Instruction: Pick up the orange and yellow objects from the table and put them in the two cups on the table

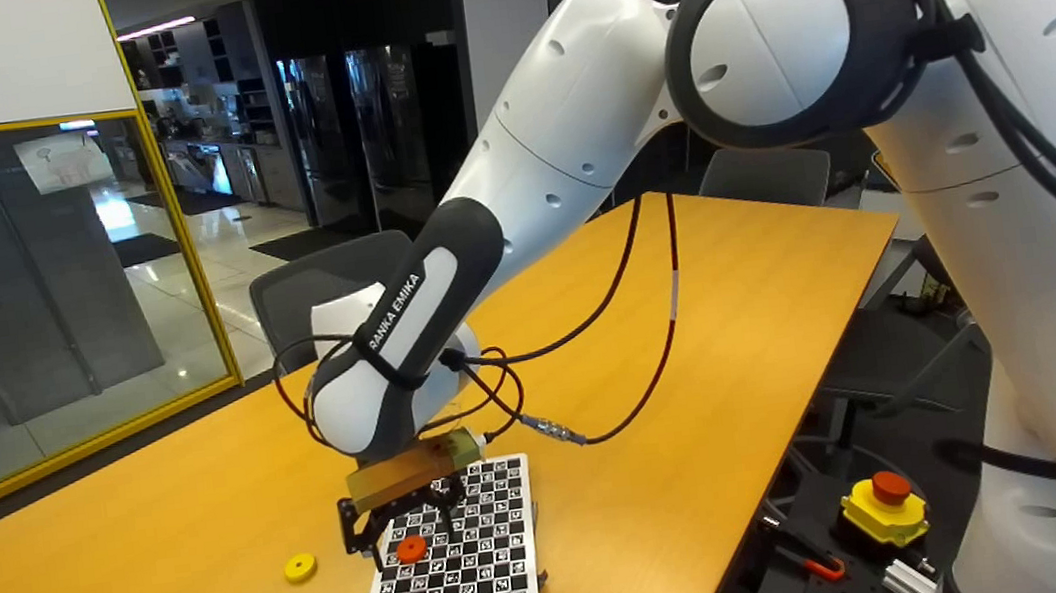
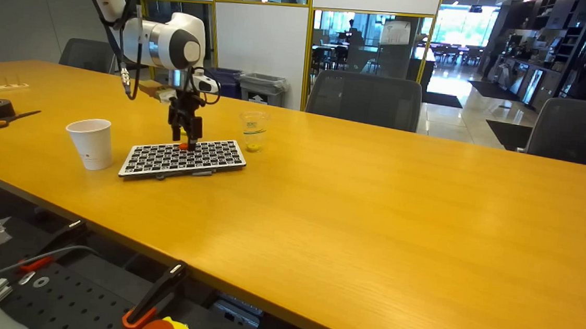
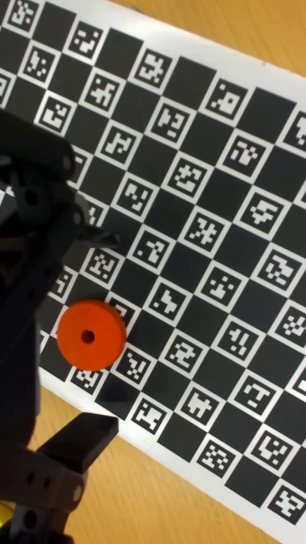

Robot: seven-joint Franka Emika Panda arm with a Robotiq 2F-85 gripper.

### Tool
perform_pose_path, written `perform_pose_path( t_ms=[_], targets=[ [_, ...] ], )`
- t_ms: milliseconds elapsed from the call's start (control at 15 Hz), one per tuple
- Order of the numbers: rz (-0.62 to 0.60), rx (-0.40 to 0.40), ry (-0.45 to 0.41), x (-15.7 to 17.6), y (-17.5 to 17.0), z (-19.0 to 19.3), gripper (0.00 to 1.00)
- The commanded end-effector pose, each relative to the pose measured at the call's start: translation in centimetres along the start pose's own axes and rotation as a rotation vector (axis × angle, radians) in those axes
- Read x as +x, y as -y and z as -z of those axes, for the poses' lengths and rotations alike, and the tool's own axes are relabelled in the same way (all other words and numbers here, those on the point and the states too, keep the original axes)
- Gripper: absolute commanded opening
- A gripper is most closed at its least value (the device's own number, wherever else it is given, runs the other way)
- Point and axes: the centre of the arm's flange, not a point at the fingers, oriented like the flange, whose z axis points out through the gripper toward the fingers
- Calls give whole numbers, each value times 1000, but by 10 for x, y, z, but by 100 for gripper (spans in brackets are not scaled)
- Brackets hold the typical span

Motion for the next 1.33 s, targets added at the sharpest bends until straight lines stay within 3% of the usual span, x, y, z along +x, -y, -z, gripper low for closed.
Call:
perform_pose_path(
  t_ms=[0,467,533,600,733,1133,1267],
  targets=[
    [-32,0,-35,-3,2,3,100],
    [-54,0,-41,0,0,4,100],
    [-56,-4,-43,0,-1,4,96],
    [-54,-7,-43,1,-1,4,73],
    [-55,-10,-45,1,-1,4,69],
    [-68,-19,-48,3,-4,6,22],
    [-67,-14,-45,1,-3,9,22]
  ],
)
